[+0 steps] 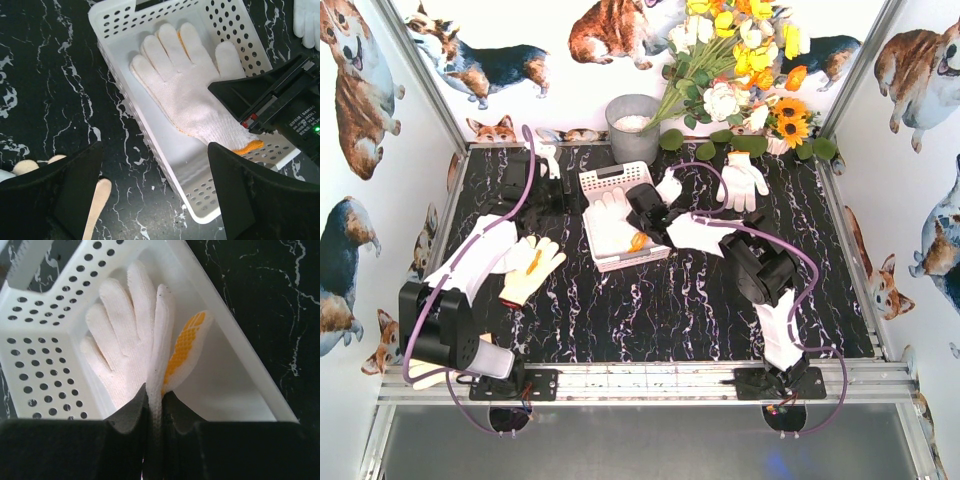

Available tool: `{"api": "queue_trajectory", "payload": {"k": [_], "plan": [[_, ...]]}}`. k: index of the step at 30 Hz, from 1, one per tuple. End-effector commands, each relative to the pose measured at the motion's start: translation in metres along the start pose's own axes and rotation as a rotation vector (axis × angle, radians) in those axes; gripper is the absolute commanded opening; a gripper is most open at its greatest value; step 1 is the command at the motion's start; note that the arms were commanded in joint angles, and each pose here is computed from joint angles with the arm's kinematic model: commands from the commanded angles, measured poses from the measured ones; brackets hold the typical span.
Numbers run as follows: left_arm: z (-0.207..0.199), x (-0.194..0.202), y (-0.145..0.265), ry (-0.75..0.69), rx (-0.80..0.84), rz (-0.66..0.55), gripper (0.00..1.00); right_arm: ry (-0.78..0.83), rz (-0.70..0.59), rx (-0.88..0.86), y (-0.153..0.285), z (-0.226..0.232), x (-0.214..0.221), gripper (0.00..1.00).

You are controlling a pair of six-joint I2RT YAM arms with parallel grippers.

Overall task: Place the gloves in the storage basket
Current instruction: Place the glove in the bin.

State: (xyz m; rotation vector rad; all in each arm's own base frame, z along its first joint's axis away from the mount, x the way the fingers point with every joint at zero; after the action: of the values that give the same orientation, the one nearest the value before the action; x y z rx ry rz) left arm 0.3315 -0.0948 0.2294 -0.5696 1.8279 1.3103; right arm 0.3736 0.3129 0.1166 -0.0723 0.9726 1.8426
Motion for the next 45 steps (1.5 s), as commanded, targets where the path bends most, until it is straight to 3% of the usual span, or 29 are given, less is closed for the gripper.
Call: {"api": "queue_trajectory", "payload": {"k": [1, 10, 13, 16, 19, 27, 36, 45], "plan": [[0.007, -0.009, 0.004, -0.036, -0.044, -0.086, 0.8, -0.075, -0.107, -0.057, -0.003, 0.03, -0.008, 0.0], [0.002, -0.006, 0.005, -0.006, 0.008, -0.098, 0.8, 0.016, -0.089, -0.034, -0.004, 0.035, -0.005, 0.02], [0.002, -0.005, 0.004, -0.004, 0.004, -0.098, 0.8, 0.11, -0.093, 0.006, 0.006, 0.037, -0.009, 0.32], [0.003, -0.004, 0.003, -0.004, 0.003, -0.094, 0.8, 0.186, -0.091, 0.032, 0.016, 0.039, -0.014, 0.46], [0.002, -0.005, 0.004, -0.005, 0.005, -0.098, 0.8, 0.257, -0.09, 0.033, 0.027, 0.042, -0.017, 0.5], [0.003, -0.007, 0.01, -0.02, -0.018, -0.111, 0.8, 0.402, -0.095, 0.091, 0.051, 0.034, -0.014, 0.47], [0.003, -0.01, 0.015, -0.025, -0.023, -0.125, 0.8, 0.42, -0.035, 0.163, 0.05, 0.012, -0.003, 0.24], [0.005, -0.014, 0.023, -0.03, -0.047, -0.148, 0.81, 0.425, 0.016, 0.188, 0.048, 0.008, 0.004, 0.21]]}}
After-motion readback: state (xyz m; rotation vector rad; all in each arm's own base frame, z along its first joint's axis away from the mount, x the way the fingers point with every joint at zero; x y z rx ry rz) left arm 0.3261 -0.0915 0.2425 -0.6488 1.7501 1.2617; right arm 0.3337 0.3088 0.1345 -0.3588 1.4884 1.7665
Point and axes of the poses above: each gripper's point midway between its finger pads, its own y axis back along the fingers, its own z axis along the line the jaws close on, x = y × z, the point moved 9 cm from there along y, back along the fingers, and after that the axes turned 13 degrees about -y, right-handed, at the moved point
